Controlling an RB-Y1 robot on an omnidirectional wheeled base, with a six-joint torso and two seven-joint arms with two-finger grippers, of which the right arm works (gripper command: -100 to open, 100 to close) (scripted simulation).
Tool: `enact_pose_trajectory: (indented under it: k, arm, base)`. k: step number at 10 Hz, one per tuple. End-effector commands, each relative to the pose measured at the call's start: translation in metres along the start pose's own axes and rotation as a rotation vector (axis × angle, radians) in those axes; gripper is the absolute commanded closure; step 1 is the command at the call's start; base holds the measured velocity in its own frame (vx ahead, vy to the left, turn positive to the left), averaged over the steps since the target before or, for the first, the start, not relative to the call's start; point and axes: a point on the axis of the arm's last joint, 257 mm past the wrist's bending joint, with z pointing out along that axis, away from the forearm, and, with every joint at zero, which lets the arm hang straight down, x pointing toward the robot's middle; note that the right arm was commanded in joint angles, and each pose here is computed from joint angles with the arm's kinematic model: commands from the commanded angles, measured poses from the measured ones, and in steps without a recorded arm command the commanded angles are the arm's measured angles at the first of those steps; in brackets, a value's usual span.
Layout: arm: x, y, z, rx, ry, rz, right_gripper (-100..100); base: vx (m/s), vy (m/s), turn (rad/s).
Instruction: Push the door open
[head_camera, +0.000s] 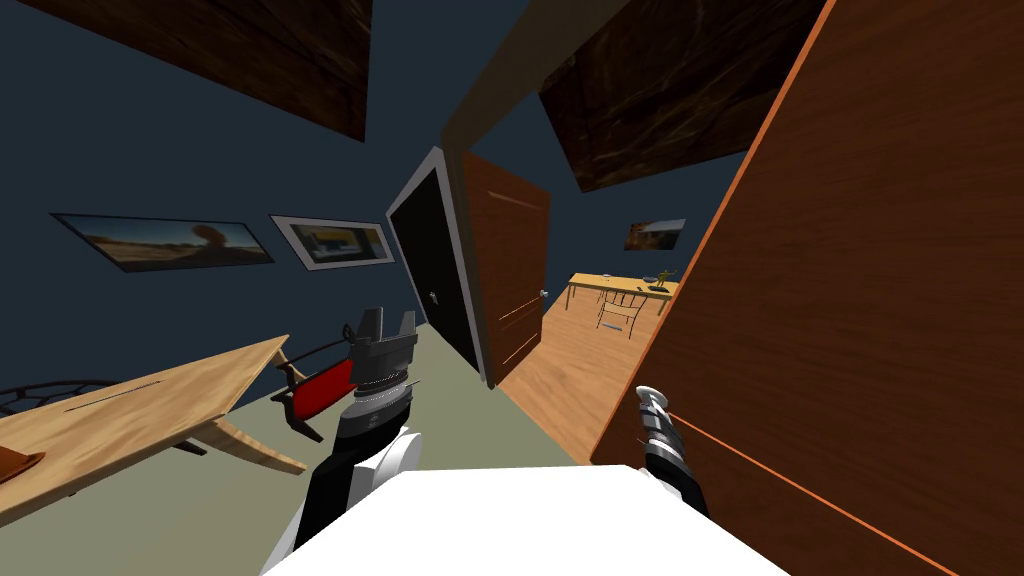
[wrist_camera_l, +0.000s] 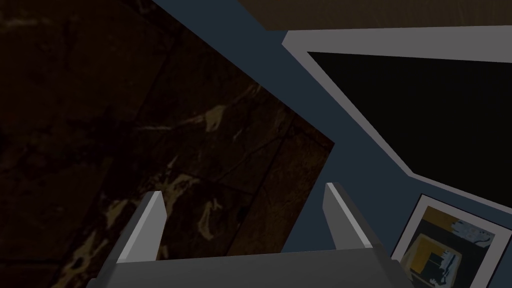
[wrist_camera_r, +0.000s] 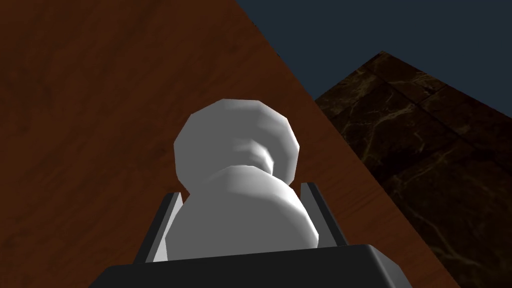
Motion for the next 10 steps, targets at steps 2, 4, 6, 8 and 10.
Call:
enact_pose_trajectory:
  k: [2,4,6,8,10]
  arm:
    - [-0.0035,0.0,0.0017,0.008,-0.018,0.093,100]
    - [-0.0033,0.0004,0.002,0.011,-0.023,0.149,100]
    - [-0.0032,0.0009,0.0023,0.014,-0.029,0.202,100]
    - [-0.003,0.0014,0.0026,0.017,-0.035,0.253,100]
    - [-0.0029,0.0019,0.0028,0.02,-0.041,0.305,100]
  base:
    - [0.032,-0.032,-0.017]
    - [0.036,-0.028,-0.013]
    - [0.03,-0.025,-0.013]
    - [0.028,-0.026,-0.01]
    - [0.029,-0.024,-0.011]
